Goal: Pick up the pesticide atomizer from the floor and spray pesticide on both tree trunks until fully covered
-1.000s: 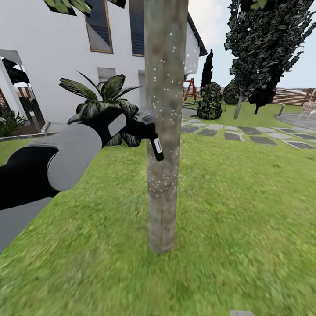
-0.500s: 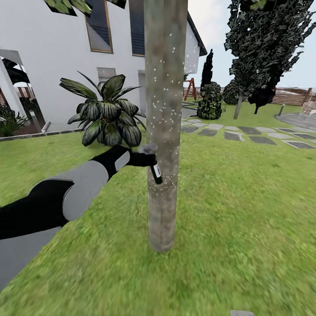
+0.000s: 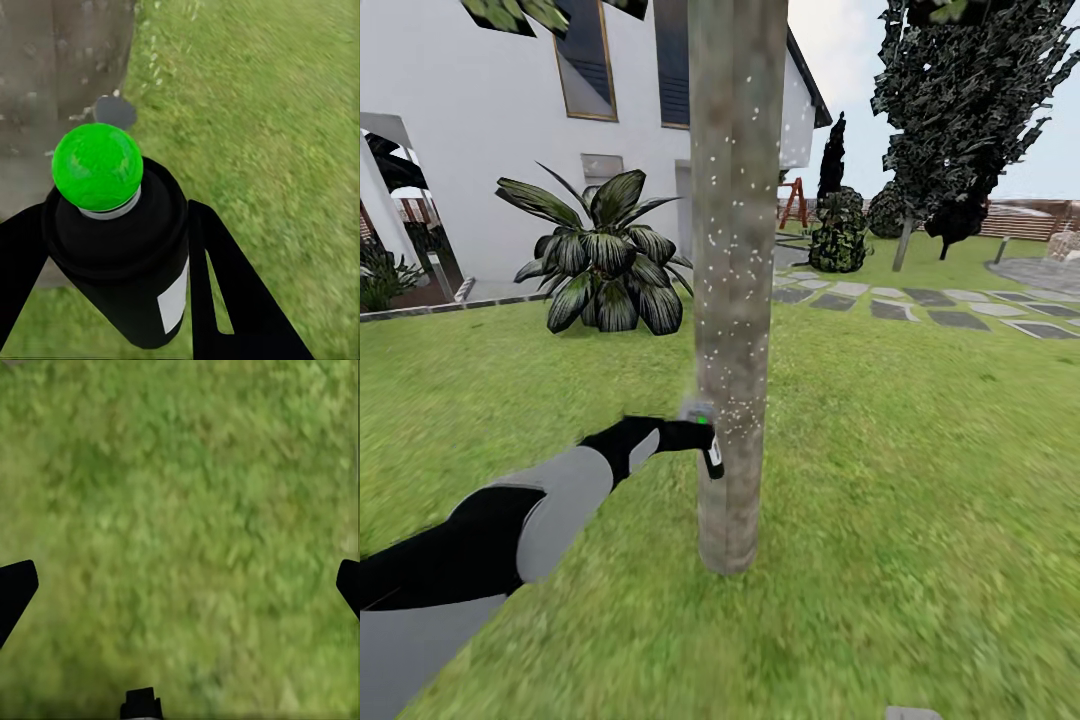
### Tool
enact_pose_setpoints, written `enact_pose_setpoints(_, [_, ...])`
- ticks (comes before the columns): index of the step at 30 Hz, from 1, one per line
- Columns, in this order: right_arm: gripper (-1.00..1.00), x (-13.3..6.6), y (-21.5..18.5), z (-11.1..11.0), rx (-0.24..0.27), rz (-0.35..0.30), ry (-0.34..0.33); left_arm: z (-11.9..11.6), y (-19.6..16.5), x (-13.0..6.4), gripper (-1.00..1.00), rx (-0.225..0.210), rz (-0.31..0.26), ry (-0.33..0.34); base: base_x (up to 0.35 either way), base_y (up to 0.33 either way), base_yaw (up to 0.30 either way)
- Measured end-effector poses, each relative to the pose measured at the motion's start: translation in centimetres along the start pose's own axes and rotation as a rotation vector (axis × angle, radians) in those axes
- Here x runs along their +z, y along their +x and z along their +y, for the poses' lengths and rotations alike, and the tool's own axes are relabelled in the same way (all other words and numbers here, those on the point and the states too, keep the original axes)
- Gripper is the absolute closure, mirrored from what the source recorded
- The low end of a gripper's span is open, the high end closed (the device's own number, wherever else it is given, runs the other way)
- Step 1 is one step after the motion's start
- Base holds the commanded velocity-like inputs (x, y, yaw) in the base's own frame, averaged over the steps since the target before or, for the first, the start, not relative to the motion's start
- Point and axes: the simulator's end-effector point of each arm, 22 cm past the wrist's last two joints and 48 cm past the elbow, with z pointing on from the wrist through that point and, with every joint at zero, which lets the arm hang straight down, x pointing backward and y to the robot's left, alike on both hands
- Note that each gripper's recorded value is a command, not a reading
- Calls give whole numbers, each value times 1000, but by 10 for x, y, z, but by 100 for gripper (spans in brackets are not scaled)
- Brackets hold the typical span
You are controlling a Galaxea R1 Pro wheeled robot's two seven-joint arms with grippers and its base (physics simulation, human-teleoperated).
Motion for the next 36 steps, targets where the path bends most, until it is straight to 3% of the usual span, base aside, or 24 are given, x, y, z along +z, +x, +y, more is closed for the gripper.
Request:
enact_pose_setpoints(2, [-100,0,-1,-3,1,-2,6,1,30,5,100,-19,15,4,0,3,0])
enact_pose_setpoints(4, [-100,0,-1,-3,0,-4,6,1,39,8,100,-12,-16,6,0,153,0])
enact_pose_setpoints(7, [-100,0,-1,-3,0,-3,5,2,64,11,100,-16,-2,6,0,298,0])
enact_pose_setpoints(25, [-100,0,-1,-1,1,-4,2,1,72,12,100,-29,-2,7,49,347,0])
enact_pose_setpoints(26, [-100,0,-1,-1,1,-4,3,1,89,13,100,-32,20,7,176,350,0])
enact_pose_setpoints(36, [-100,0,0,0,1,-1,2,-1,100,15,100,-33,-8,13,152,350,-38])
